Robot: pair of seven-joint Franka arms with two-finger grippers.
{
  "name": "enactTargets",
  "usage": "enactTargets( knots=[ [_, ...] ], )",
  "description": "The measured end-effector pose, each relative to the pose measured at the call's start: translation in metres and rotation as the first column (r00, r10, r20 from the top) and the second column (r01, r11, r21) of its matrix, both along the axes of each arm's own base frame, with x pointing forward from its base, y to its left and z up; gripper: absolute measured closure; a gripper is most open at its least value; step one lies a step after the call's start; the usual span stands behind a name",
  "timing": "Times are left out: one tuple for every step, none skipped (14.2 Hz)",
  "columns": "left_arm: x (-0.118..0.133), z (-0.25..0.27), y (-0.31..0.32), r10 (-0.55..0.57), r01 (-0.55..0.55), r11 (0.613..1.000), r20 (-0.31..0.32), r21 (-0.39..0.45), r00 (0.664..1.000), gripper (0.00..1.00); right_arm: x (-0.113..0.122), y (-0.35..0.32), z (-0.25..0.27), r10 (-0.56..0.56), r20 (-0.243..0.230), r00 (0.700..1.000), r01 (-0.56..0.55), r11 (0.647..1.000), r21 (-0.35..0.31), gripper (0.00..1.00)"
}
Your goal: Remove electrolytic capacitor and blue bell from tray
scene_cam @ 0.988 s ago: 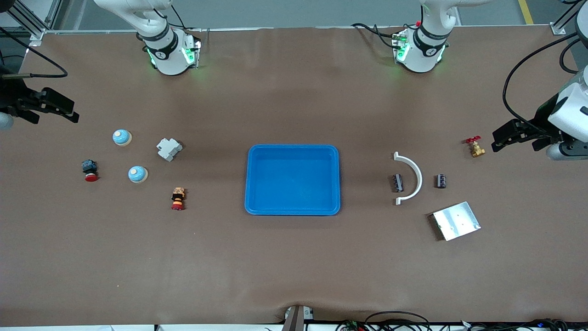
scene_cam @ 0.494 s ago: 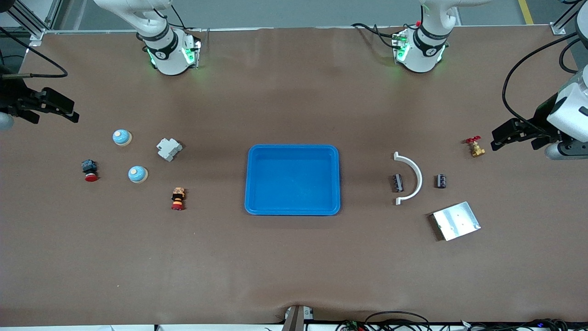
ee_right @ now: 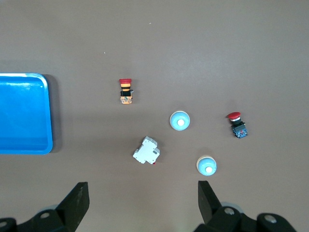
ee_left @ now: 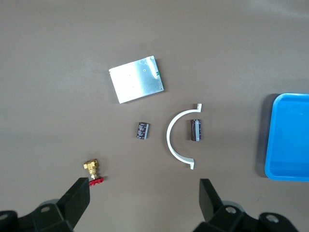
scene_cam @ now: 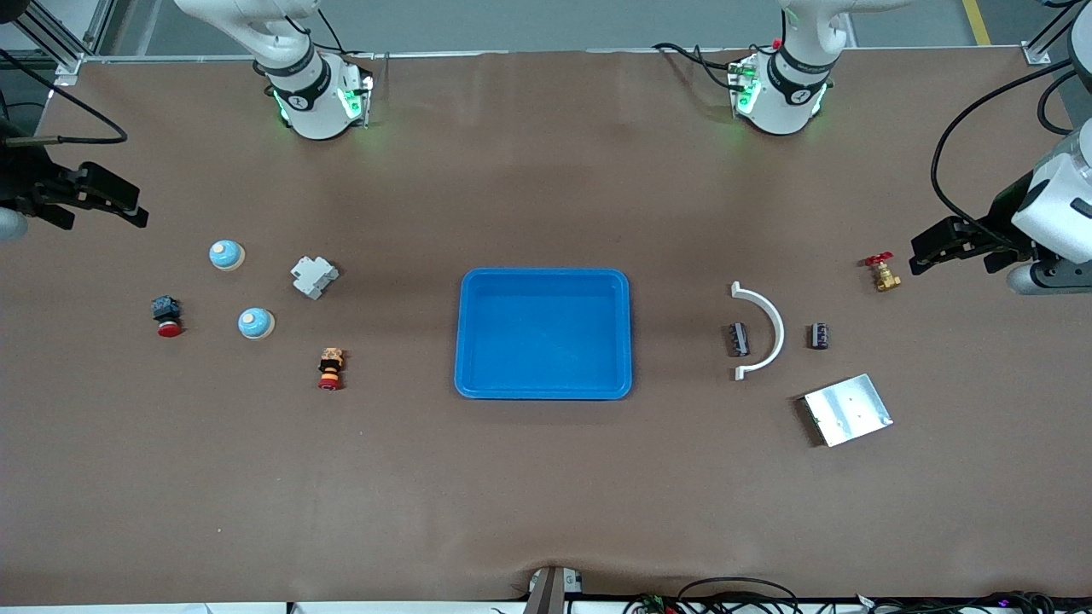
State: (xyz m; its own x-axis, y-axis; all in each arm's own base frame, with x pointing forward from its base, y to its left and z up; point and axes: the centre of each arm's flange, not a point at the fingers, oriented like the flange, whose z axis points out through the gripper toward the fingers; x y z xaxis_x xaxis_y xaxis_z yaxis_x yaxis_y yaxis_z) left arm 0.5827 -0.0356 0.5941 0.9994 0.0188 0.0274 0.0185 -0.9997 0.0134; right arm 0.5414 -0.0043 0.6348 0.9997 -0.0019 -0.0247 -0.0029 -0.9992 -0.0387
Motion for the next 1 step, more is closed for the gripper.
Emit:
enactTargets(
  knots=[
    [0.0000,0.0000,0.0000,0.000,0.000,1.000,0.000,0.000,1.000,0.00,0.0001,0.0000,0.0002,0.000,0.001,1.000,0.000,1.000,0.000,0.00]
  ],
)
